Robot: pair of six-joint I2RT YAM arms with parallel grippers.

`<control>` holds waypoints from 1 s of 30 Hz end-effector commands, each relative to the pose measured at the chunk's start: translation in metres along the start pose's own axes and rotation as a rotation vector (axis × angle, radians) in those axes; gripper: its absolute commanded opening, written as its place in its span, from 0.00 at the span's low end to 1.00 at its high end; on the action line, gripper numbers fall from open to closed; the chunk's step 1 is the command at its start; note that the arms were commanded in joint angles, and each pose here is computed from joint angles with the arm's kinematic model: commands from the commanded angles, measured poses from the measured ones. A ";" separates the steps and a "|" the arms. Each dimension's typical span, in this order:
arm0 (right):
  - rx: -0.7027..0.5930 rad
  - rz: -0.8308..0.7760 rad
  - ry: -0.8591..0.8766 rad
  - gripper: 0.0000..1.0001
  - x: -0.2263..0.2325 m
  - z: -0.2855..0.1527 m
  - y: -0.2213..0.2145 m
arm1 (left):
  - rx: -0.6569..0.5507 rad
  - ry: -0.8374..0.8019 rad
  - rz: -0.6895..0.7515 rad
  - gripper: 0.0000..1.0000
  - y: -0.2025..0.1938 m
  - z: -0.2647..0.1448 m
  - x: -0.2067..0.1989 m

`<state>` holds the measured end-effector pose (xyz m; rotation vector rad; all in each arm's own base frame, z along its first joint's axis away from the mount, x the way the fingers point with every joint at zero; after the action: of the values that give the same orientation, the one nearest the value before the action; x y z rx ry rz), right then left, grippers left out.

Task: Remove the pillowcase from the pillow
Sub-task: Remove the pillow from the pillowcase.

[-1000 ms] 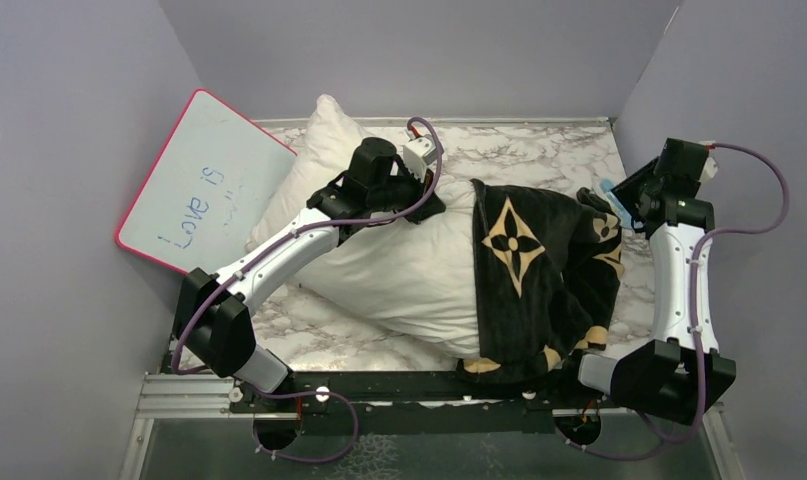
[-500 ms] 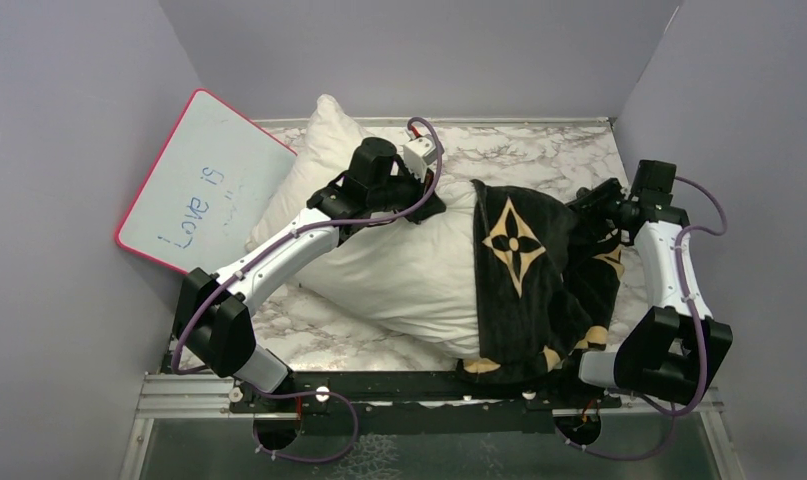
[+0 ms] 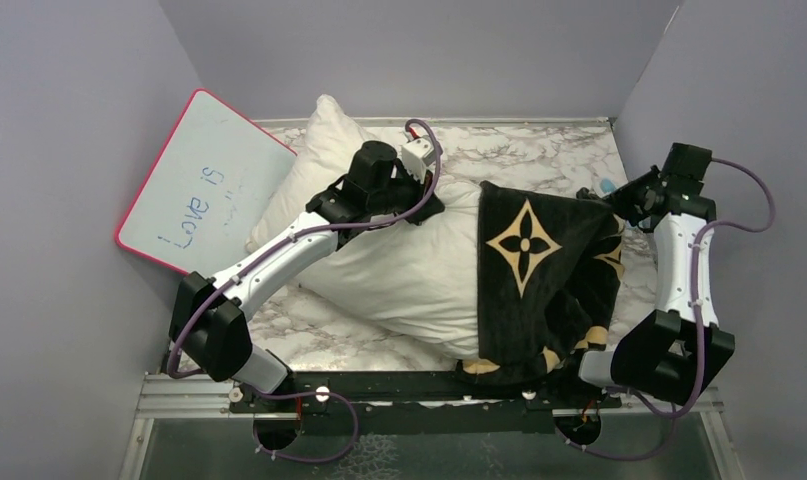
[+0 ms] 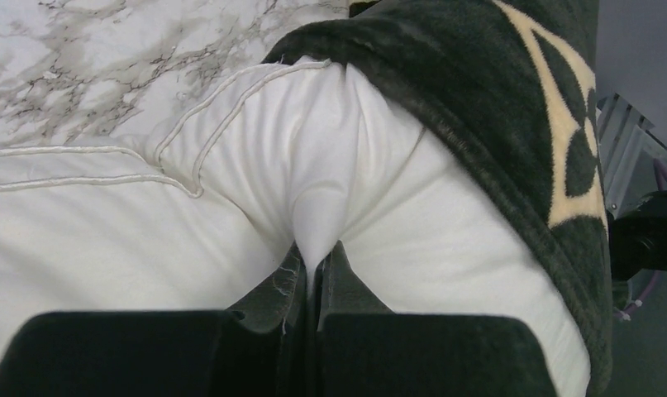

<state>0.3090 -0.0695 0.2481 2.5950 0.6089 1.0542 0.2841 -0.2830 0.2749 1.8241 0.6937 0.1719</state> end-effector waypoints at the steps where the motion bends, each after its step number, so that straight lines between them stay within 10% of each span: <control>1: -0.246 -0.021 -0.139 0.00 -0.021 -0.029 0.046 | 0.046 0.136 -0.053 0.00 -0.012 -0.019 0.008; 15: -0.149 -0.050 0.021 0.01 -0.010 -0.053 0.032 | 0.042 0.079 -0.155 0.00 -0.012 -0.017 0.020; 22: 0.213 -0.162 0.436 0.36 0.008 -0.053 -0.024 | 0.018 -0.016 -0.150 0.00 -0.006 -0.013 0.009; 26: 0.267 -0.175 0.527 0.72 0.014 -0.062 -0.032 | 0.009 -0.049 -0.141 0.00 -0.005 -0.014 0.003; 30: 0.319 -0.169 0.584 0.82 0.021 -0.064 -0.039 | 0.005 -0.066 -0.134 0.00 -0.004 -0.014 -0.001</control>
<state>0.2668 -0.0362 0.2699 2.5310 1.0357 1.5613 0.2856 -0.2719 0.2787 1.7599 0.7772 0.0779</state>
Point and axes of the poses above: each gripper's point midway between its finger pads, its own z axis out along the fingers, its own x axis along the line the jaws close on, y = z × x, the point moved 6 cm from there along -z, back along the fingers, and after that the axes turned 5 degrees about z, right-handed, at the moved point
